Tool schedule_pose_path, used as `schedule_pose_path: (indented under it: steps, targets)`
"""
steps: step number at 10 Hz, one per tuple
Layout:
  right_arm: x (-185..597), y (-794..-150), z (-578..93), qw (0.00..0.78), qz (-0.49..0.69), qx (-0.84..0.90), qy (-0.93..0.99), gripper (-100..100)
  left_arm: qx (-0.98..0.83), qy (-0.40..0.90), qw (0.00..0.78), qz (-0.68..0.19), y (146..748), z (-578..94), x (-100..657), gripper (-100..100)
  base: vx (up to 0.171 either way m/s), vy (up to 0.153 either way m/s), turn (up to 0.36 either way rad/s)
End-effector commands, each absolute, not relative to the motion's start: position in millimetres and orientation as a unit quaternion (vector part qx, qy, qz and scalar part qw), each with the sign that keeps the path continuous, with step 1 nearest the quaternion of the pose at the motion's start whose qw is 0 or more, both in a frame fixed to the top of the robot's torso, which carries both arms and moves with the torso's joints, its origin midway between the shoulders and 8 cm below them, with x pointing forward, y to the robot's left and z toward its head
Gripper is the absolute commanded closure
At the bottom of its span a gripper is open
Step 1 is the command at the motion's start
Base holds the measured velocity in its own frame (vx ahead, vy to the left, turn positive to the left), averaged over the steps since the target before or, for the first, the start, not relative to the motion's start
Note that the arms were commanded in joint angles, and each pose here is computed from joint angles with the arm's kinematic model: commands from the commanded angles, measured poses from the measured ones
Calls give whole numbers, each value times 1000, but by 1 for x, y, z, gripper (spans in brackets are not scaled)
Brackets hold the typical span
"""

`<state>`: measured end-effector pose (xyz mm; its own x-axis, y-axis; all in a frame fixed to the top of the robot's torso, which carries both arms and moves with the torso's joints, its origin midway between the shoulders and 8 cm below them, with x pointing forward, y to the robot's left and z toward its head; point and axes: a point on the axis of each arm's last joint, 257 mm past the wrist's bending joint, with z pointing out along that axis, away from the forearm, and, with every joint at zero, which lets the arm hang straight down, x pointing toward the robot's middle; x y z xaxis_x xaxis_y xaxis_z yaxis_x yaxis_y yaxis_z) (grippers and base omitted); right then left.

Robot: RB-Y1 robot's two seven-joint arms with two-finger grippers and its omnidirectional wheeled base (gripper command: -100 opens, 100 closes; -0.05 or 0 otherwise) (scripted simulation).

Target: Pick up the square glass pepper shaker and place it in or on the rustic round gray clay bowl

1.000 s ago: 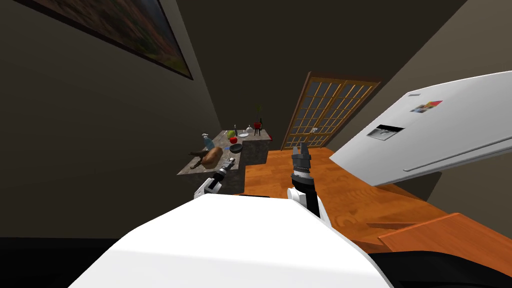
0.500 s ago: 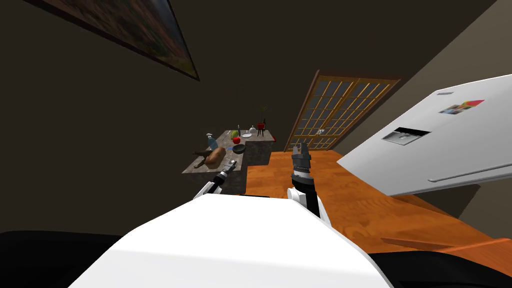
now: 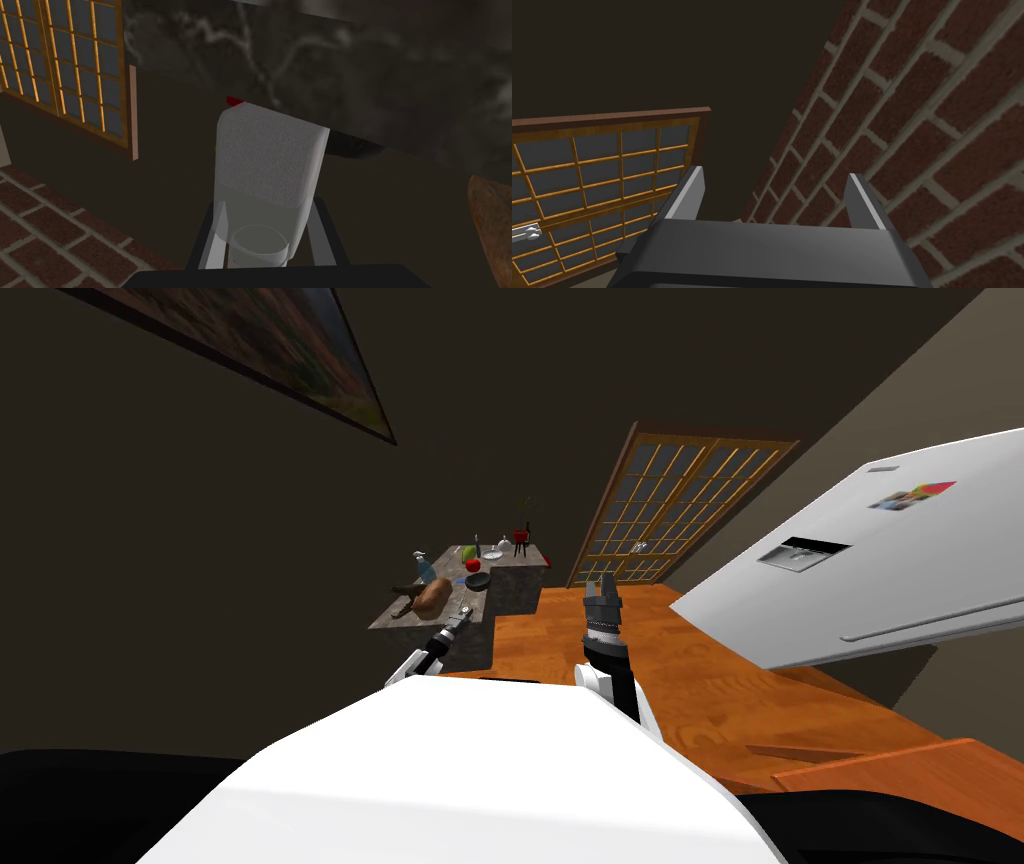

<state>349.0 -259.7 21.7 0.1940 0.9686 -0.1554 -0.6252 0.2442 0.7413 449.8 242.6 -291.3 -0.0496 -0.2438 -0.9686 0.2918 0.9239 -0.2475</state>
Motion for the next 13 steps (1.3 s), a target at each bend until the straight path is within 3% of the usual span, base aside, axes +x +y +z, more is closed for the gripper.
schedule_pose_path:
  steps: [1, 13]
  targets:
    - [349, -260, 22, 723, 551, 272, 315, 0, 22, 712, 677, -185, 244, -305, 447, 100, -239, -13, -34]
    - [349, -260, 22, 723, 551, 272, 315, 0, 91, 729, 668, -118, 264, -283, 476, 100, -210, 1, -76]
